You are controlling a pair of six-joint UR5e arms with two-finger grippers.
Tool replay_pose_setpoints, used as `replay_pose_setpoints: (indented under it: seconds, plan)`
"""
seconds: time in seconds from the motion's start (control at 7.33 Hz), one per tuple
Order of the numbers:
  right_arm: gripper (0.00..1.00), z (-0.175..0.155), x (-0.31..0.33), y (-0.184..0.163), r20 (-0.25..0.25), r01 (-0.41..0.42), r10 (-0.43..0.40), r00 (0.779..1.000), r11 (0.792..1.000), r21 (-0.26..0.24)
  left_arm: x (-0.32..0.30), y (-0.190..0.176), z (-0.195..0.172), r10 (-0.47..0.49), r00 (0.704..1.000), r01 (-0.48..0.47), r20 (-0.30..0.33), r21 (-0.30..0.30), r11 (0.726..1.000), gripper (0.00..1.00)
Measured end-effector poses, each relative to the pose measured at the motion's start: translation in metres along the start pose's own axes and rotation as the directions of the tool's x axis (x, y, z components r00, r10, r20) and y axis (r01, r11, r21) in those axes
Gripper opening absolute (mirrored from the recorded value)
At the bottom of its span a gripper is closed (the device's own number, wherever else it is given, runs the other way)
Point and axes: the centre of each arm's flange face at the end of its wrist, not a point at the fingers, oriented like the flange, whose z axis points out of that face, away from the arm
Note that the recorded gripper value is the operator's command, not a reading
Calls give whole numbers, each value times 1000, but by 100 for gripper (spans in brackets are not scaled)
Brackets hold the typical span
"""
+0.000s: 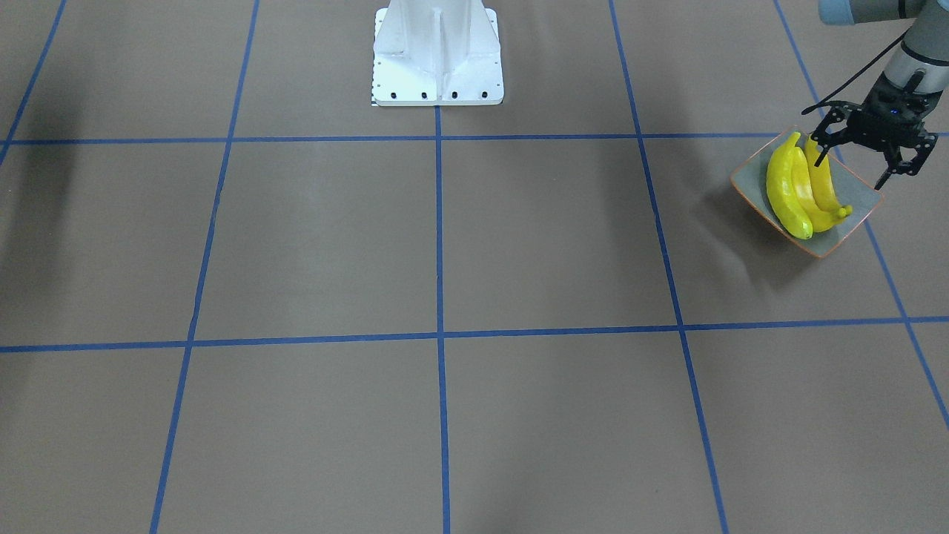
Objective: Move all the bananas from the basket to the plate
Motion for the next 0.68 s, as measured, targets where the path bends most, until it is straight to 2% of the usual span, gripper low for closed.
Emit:
replay_pose_setpoints:
  seconds: [0.27, 0.68]
  plan:
    - [100, 16, 75, 38, -18, 66, -67, 998, 997, -50, 0, -6, -1, 1, 1000, -1, -1, 10, 1000, 100]
    - [100, 46, 158, 75, -7, 114, -115, 993, 987, -118, 0, -8, -2, -6, 1000, 6, -2, 16, 1000, 100]
